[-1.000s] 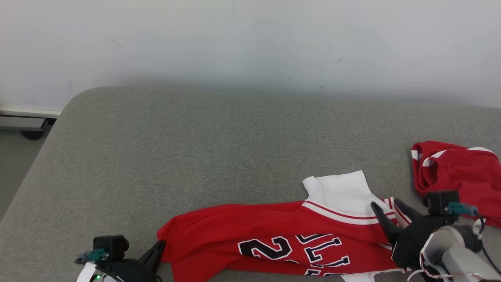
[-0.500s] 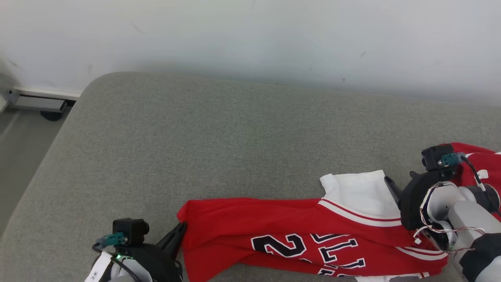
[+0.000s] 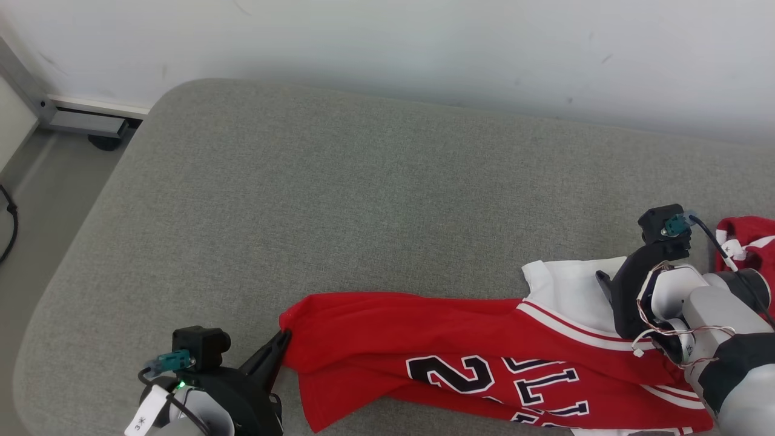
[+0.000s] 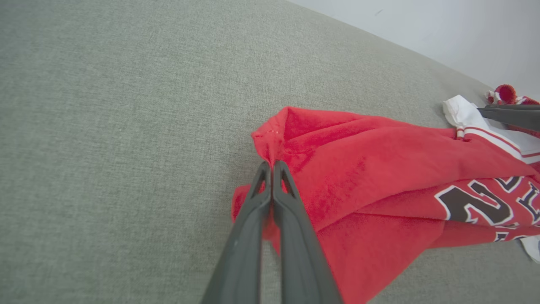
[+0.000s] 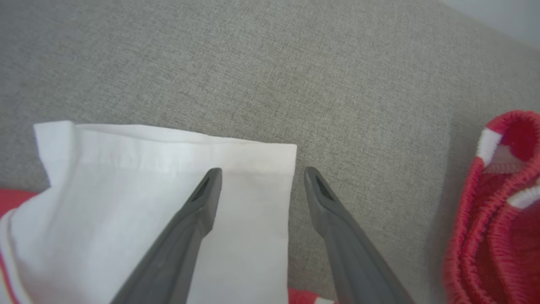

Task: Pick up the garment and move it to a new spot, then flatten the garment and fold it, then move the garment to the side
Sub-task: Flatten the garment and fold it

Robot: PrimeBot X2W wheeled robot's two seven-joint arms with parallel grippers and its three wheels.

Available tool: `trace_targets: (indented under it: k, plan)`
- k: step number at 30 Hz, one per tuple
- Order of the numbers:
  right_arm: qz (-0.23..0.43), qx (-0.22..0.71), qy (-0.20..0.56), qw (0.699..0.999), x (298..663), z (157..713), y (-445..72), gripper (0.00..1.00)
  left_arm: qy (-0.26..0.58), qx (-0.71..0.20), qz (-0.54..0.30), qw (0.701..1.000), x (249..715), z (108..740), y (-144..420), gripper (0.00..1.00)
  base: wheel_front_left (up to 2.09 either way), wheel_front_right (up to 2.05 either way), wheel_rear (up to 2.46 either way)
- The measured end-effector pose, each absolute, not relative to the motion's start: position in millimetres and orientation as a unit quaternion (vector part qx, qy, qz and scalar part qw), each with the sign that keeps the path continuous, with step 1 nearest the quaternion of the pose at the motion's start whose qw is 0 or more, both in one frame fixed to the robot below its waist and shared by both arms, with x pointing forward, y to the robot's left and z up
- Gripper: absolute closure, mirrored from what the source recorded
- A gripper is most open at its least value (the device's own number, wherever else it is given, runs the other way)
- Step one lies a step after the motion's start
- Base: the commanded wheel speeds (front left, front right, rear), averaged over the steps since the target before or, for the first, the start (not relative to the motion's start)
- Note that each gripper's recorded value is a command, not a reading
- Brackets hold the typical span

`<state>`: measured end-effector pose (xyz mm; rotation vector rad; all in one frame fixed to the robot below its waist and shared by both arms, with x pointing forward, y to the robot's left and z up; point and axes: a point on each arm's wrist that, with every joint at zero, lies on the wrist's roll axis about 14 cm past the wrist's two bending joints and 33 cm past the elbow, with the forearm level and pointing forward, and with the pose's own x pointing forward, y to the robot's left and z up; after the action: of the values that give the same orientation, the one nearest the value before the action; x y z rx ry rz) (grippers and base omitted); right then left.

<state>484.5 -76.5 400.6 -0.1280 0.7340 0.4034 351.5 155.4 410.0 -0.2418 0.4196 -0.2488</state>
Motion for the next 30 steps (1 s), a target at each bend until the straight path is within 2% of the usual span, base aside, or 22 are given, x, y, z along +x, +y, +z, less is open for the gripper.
trace_targets:
  k: [11,12,13,14,15,17,23,24,25,26,27,30]
  plan:
    - [0.176,-0.083,0.388,0.901,487,383,-90,0.0,0.206,-0.119,-0.119,0.964,359,410,161,1.0,0.0,0.0,0.0]
    - [0.176,-0.083,0.389,0.9,488,383,-90,0.07,0.206,-0.12,-0.12,0.964,360,410,160,1.0,0.0,0.0,0.0]
    - [0.176,-0.082,0.389,0.901,489,383,-89,0.23,0.207,-0.12,-0.12,0.964,360,409,160,1.0,0.0,0.0,0.0]
    - [0.176,-0.081,0.389,0.901,490,383,-88,0.29,0.207,-0.121,-0.121,0.963,361,409,160,1.0,0.0,0.0,0.0]
    - [0.177,-0.08,0.391,0.9,490,381,-88,0.28,0.208,-0.122,-0.121,0.963,361,408,159,1.0,0.0,0.0,0.0]
    - [0.179,-0.077,0.394,0.898,490,377,-85,0.0,0.21,-0.124,-0.123,0.962,361,407,158,1.0,0.0,0.0,0.0]
    - [0.178,-0.078,0.398,0.897,499,373,-84,0.0,0.206,-0.124,-0.121,0.963,368,410,160,1.0,0.0,0.0,0.0]
    - [0.179,-0.079,0.397,0.897,500,374,-82,0.13,0.207,-0.124,-0.12,0.963,368,409,161,1.0,0.0,0.0,0.0]
    - [0.179,-0.079,0.397,0.897,502,374,-82,0.4,0.207,-0.124,-0.119,0.963,368,409,162,1.0,0.0,0.0,0.0]
    - [0.179,-0.079,0.398,0.896,501,373,-81,0.82,0.208,-0.124,-0.118,0.963,368,409,162,1.0,0.0,0.0,0.0]
    - [0.181,-0.08,0.4,0.895,501,372,-81,1.0,0.208,-0.124,-0.117,0.963,367,409,163,1.0,0.0,0.0,0.0]
    - [0.187,-0.08,0.404,0.892,498,370,-77,1.0,0.208,-0.124,-0.116,0.963,367,409,163,1.0,0.0,0.0,0.0]
